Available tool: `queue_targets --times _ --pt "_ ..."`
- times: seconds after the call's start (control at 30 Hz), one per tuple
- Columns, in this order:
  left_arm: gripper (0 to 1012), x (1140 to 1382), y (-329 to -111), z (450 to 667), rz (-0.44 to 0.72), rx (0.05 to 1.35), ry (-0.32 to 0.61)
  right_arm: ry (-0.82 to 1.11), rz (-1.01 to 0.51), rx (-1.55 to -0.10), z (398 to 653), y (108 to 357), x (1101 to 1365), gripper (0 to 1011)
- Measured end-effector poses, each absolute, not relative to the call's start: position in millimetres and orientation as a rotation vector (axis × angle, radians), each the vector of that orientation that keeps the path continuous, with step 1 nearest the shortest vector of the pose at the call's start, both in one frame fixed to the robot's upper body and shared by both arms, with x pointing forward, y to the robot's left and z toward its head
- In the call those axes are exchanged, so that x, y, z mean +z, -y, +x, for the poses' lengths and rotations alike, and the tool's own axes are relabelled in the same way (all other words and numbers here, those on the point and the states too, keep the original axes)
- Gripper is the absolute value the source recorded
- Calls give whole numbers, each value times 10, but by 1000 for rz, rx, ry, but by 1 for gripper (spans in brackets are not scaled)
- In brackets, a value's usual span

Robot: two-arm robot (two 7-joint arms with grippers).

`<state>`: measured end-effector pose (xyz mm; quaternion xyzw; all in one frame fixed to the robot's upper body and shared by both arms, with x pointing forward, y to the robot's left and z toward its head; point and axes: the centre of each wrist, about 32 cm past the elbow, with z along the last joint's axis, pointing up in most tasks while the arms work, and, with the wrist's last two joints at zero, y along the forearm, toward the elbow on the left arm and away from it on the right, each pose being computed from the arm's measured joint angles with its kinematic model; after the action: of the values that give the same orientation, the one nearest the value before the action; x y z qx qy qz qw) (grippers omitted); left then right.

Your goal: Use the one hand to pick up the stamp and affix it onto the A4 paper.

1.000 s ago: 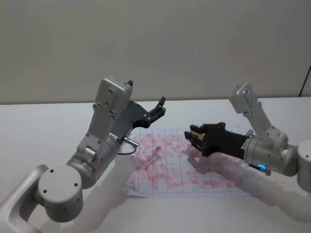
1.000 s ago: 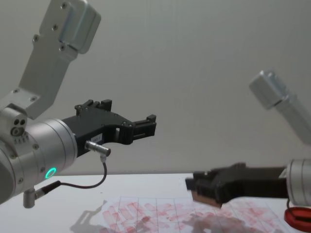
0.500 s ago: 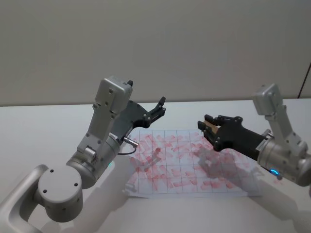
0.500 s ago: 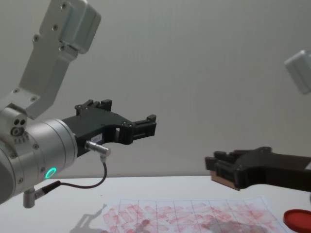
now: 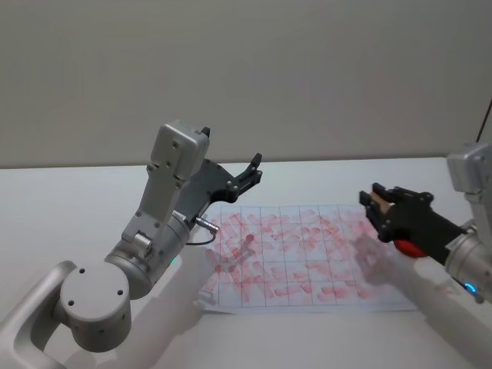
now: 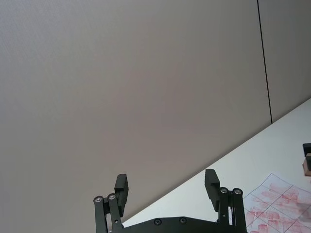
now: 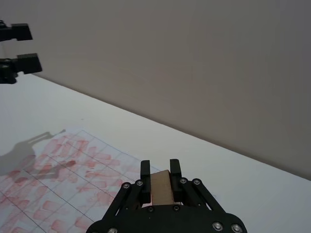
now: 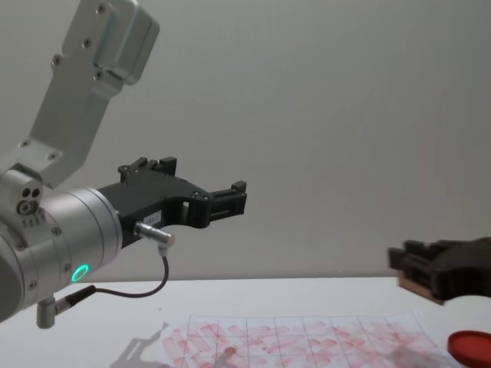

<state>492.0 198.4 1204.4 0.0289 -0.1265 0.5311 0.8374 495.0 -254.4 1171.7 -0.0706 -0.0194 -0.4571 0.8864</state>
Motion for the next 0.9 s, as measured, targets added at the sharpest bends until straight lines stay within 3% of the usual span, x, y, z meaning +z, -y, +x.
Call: queue_targets --times 0.43,0.9 --pt "1001 12044 -1984 4920 61 1124 268 13 -173 -1108 4804 2781 11712 228" --pt "1001 12044 -1984 4920 61 1124 268 -44 -193 -1133 4934 2859 11640 228"
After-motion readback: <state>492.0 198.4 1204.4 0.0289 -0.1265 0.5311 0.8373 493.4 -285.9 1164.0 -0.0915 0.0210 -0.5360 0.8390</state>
